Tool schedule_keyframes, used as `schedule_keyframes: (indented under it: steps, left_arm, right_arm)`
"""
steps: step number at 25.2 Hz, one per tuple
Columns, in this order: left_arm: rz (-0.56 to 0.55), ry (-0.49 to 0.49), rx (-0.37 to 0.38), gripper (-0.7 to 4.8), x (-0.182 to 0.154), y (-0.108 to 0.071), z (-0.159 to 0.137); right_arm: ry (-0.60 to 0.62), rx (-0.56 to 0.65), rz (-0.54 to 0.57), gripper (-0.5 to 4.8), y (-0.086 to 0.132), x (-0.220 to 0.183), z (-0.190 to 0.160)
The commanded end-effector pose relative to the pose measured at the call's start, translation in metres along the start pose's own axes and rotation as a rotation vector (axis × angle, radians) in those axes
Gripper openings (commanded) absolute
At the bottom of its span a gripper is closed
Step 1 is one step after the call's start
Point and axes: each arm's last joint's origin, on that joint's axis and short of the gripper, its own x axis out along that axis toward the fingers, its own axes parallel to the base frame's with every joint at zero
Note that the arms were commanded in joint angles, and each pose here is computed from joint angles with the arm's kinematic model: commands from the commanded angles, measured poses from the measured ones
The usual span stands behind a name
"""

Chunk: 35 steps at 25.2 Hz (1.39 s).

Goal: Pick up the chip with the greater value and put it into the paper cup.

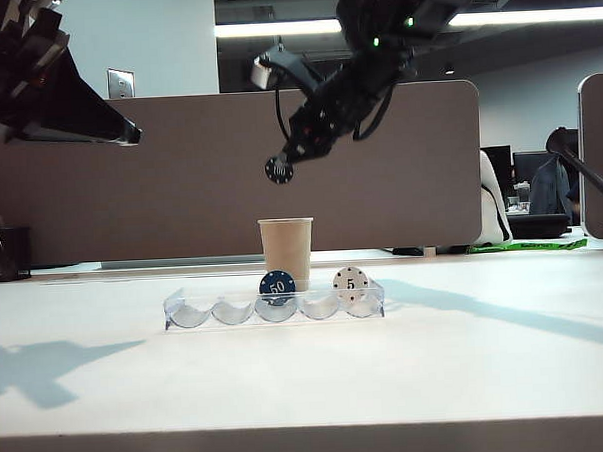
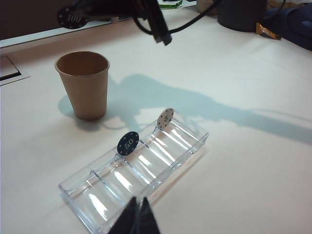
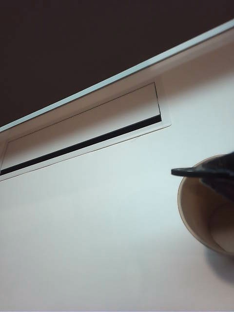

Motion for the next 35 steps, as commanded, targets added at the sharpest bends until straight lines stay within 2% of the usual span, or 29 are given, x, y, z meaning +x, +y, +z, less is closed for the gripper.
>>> schedule_keyframes:
  steps: [1, 6, 12, 16, 25, 29, 35]
  left_arm:
    - [-0.005, -0.013, 0.006, -0.05, 0.000, 0.000, 0.002]
    - [-0.005, -0.013, 0.006, -0.05, 0.000, 0.000, 0.002]
    - [-0.006, -0.011, 0.004, -0.05, 0.000, 0.000, 0.002]
    - [-0.006, -0.008, -0.020, -0.05, 0.000, 0.000, 0.002]
    - [-0.006, -0.006, -0.020, -0.05, 0.000, 0.000, 0.001]
    - [-0.006, -0.006, -0.020, -0.05, 0.000, 0.000, 0.001]
    - [-0.006, -0.006, -0.020, -0.05, 0.000, 0.000, 0.001]
  right_arm:
    - [-0.002, 0.043, -0.004, -0.01, 0.001, 0.009, -0.008]
    - [0.014, 0.053, 0.011, -0.01, 0.005, 0.019, -0.018]
    - [0.044, 0.044, -0.046, -0.01, 0.003, 0.020, -0.019]
    - [0.045, 0.044, -0.048, -0.01, 0.003, 0.023, -0.022]
    - [0.054, 0.045, -0.057, 0.01, 0.004, 0.028, -0.026]
    - [0.077, 0.045, -0.076, 0.45, 0.004, 0.028, -0.027]
    - [0.077, 0.045, -0.078, 0.45, 0.004, 0.027, -0.027]
